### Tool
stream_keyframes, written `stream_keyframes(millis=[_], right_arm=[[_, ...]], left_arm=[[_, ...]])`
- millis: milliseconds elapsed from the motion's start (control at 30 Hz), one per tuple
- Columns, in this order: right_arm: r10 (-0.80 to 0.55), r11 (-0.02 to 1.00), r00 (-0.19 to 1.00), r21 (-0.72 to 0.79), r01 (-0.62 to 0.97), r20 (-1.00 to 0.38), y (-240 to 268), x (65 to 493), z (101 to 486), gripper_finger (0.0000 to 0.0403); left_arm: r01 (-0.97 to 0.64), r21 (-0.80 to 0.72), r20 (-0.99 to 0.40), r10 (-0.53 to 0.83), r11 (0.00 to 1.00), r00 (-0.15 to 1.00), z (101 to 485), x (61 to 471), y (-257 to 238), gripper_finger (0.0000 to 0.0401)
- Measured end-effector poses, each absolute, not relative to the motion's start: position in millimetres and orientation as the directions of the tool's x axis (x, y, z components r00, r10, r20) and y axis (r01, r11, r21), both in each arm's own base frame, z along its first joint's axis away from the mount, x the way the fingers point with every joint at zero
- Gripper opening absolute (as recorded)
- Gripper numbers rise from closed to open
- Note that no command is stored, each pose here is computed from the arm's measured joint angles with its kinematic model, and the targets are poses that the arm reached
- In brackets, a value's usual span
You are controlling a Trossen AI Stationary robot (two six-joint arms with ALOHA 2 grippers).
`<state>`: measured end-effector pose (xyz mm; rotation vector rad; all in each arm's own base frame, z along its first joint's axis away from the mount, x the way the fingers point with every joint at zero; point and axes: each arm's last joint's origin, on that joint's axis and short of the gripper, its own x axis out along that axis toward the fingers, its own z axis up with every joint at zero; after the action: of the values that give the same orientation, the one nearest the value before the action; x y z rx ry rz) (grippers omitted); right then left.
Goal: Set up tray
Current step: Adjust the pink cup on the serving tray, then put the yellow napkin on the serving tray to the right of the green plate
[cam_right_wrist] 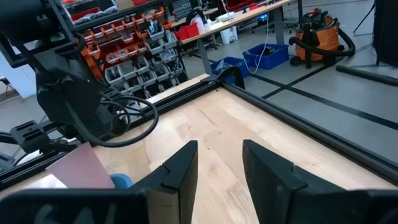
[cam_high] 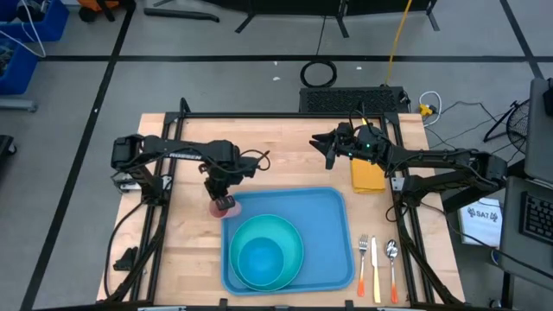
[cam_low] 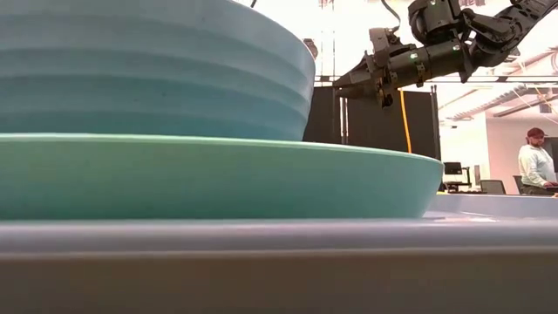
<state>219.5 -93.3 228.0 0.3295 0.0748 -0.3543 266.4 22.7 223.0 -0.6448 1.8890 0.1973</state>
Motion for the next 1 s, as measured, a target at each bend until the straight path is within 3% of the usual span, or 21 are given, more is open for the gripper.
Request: stream_keyframes(millis=[233, 567, 1000], right_arm=[[-0.329, 0.886, 0.935, 0.300, 0.353, -0.129, -93, 219, 228, 0.0116], [-0.330, 0.887, 0.935, 0.298, 0.354, -0.129, -93, 219, 228, 0.0116], [-0.328, 0.888, 0.936, 0.297, 0.352, -0.129, -93, 220, 228, 0.0116]], left_arm=[[-0.524, -0.166, -0.902, -0.344, 0.835, -0.262, 221, 268, 24, 0.0048], [-0.522, -0.234, -0.896, -0.390, 0.820, -0.211, 225, 273, 24, 0.0056], [-0.440, -0.187, -0.976, -0.217, 0.879, -0.019, 278, 298, 31, 0.0058]])
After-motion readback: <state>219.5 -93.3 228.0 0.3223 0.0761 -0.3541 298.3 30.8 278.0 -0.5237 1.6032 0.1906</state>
